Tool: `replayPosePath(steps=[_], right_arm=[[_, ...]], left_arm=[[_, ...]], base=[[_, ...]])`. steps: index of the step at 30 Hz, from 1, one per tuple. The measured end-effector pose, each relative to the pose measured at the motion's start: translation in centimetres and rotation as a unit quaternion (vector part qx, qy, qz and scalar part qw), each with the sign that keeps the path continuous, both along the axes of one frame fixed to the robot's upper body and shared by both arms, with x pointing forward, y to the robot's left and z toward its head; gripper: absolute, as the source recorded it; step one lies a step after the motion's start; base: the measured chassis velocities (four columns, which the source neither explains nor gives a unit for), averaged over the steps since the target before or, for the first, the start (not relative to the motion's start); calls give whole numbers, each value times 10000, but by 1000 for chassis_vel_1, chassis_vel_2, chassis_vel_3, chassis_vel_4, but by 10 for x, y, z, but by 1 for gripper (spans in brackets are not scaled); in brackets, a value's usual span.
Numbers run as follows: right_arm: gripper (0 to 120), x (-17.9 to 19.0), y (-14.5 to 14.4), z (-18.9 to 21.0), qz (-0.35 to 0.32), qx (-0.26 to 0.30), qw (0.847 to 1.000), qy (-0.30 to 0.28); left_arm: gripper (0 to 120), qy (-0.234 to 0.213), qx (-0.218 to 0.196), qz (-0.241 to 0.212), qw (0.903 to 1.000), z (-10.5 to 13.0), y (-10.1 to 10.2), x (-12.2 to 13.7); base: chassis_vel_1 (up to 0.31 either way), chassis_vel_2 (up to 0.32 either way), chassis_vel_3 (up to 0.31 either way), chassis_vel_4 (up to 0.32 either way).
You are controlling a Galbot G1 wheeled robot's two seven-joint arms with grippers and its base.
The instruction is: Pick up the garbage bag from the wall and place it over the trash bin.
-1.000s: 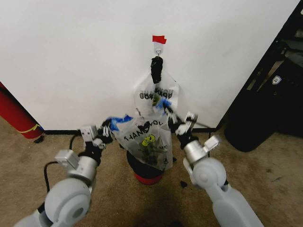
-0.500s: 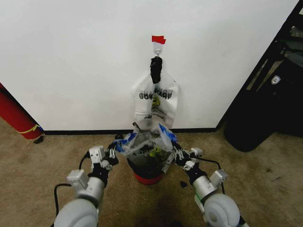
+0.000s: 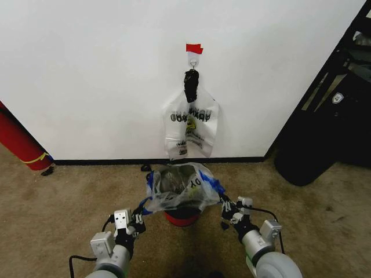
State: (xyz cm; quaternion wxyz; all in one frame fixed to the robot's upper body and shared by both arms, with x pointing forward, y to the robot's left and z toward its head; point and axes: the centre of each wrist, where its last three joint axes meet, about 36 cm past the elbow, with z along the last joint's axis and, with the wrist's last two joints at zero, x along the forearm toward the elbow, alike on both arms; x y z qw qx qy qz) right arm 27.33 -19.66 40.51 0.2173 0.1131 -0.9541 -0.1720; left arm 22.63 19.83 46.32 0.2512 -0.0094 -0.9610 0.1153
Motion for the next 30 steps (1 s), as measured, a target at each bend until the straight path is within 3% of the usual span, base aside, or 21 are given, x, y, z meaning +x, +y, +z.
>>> replayPosePath(steps=[6, 16, 30], right_arm=[[0, -2, -3, 4, 8, -106, 9998, 150], [0, 41, 3, -16, -189, -145, 9980, 581], [0, 77, -1, -28, -264, -223, 9968, 716]], left_arm=[[0, 155, -12, -38, 9999, 0, -3, -6], [0, 672, 48, 13, 9977, -37, -10, 21], [0, 526, 41, -54, 9986, -71, -26, 43]], base=[[0, 0, 0, 0], [0, 0, 0, 0], [0, 0, 0, 0]])
